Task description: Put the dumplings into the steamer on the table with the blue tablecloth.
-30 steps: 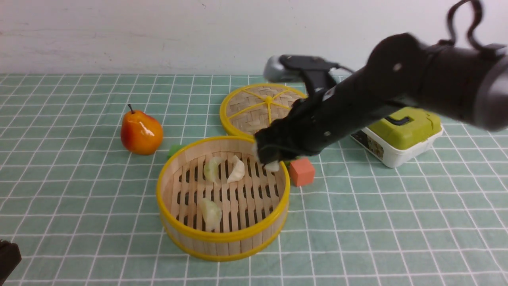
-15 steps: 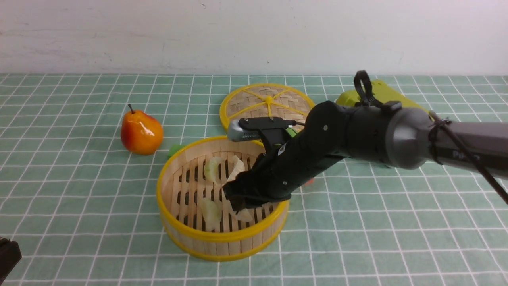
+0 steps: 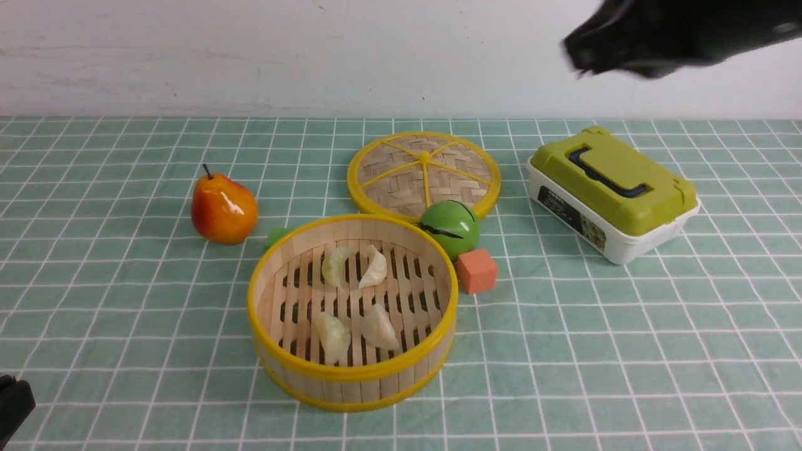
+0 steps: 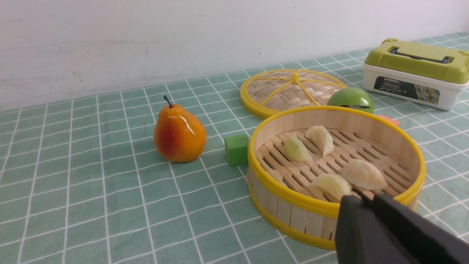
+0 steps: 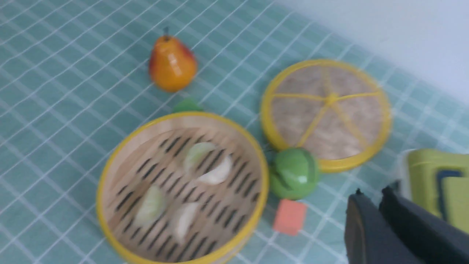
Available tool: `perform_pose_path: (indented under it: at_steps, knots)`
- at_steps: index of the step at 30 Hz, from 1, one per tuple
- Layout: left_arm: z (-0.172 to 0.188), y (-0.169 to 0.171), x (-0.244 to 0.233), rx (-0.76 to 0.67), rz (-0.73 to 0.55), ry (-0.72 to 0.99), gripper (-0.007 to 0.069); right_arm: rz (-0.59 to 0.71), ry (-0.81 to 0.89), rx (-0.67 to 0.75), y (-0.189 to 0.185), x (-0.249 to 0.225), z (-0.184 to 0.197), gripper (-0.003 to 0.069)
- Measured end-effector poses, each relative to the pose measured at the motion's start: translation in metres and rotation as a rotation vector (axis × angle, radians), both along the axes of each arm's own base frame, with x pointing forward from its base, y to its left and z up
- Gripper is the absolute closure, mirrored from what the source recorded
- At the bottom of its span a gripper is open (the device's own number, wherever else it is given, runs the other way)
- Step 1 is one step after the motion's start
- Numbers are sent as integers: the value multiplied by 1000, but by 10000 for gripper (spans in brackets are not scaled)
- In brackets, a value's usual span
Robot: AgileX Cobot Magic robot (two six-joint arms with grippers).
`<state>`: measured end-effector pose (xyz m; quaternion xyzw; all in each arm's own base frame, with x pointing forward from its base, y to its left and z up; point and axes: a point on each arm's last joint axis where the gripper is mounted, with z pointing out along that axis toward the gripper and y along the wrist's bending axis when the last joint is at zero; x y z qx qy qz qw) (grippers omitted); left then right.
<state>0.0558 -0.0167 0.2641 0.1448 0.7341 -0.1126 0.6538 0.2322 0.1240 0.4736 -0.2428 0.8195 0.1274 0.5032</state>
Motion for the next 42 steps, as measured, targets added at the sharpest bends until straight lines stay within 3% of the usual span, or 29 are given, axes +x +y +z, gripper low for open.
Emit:
perform_pose_path:
  at_steps: [5,8,16,22,25,32,39,42]
  knots:
    - [0,0,0,0,0,0,588,-143,-152,43,-45,-59,13,679]
    - [0,0,0,0,0,0,586,-191,-204,94,-64,-89,-13,679]
    - [0,0,0,0,0,0,568,-80,-503,302,-83,-150,-138,676]
    - [0,0,0,0,0,0,562,37,-623,379,-83,-172,-226,674]
    - [0,0,0,0,0,1,557,61,-629,358,-83,-176,-246,674]
    - [0,0,0,0,0,1,551,31,-565,297,-85,-174,-254,673]
    - [-1,0,0,1,1,3,545,-182,-312,473,-97,-171,-270,671]
    - [-1,0,0,2,1,4,543,-266,-328,469,-104,-173,-271,671]
